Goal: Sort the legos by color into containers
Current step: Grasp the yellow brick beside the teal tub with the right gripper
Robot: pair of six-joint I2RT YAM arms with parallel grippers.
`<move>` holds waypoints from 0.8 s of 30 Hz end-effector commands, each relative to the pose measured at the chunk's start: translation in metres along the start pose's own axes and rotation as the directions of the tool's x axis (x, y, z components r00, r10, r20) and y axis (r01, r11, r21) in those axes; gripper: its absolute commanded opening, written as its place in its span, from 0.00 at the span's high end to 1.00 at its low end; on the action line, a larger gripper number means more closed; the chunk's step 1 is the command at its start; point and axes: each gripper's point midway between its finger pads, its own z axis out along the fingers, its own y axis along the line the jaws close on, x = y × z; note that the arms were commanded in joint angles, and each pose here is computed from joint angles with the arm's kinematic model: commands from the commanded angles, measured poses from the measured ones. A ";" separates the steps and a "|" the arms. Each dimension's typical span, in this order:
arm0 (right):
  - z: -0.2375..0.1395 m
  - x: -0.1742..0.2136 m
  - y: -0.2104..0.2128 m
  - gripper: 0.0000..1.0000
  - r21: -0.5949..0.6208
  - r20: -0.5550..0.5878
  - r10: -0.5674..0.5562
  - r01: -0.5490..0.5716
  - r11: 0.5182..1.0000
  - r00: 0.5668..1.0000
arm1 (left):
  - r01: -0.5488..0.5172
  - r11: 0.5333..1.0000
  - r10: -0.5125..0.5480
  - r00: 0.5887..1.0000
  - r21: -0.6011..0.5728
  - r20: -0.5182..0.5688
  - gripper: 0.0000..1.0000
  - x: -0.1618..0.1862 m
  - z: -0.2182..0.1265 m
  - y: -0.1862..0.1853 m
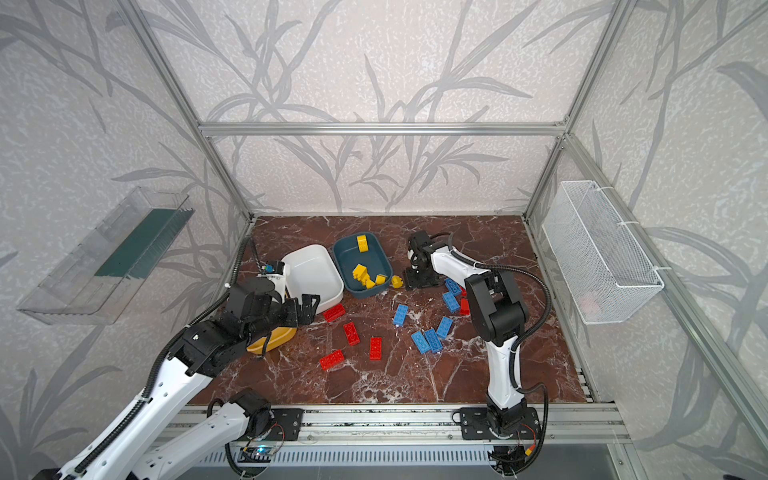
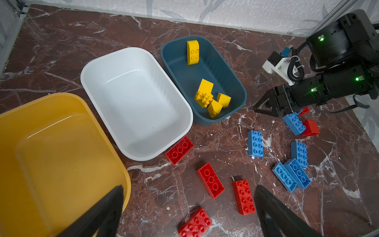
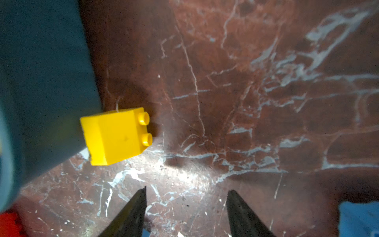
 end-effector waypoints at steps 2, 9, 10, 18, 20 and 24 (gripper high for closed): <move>-0.006 -0.011 0.027 0.27 -0.012 0.067 -0.048 0.049 0.999 0.997 | -0.016 1.000 0.016 1.000 -0.021 0.006 0.01 0.002 0.000 0.005; 0.012 -0.016 0.030 0.23 0.004 0.068 -0.034 0.034 0.999 0.997 | -0.018 1.000 0.018 1.000 -0.021 0.004 0.01 0.002 0.000 0.005; 0.014 -0.018 0.029 0.23 0.012 0.073 -0.031 0.030 0.999 0.997 | -0.019 1.000 0.019 1.000 -0.021 0.002 0.01 0.003 0.000 0.005; 0.024 -0.026 0.018 0.29 0.077 0.098 -0.018 0.011 0.997 0.995 | -0.023 1.000 0.022 1.000 -0.019 -0.005 0.01 0.004 0.002 0.005; 0.026 -0.029 0.017 0.32 0.084 0.105 -0.017 0.009 0.996 0.994 | -0.021 1.000 0.021 1.000 -0.020 -0.006 0.01 0.003 0.002 0.005; 0.030 -0.032 0.016 0.39 0.086 0.112 -0.017 0.007 0.996 0.994 | -0.023 1.000 0.023 1.000 -0.021 -0.012 0.01 0.004 0.003 0.005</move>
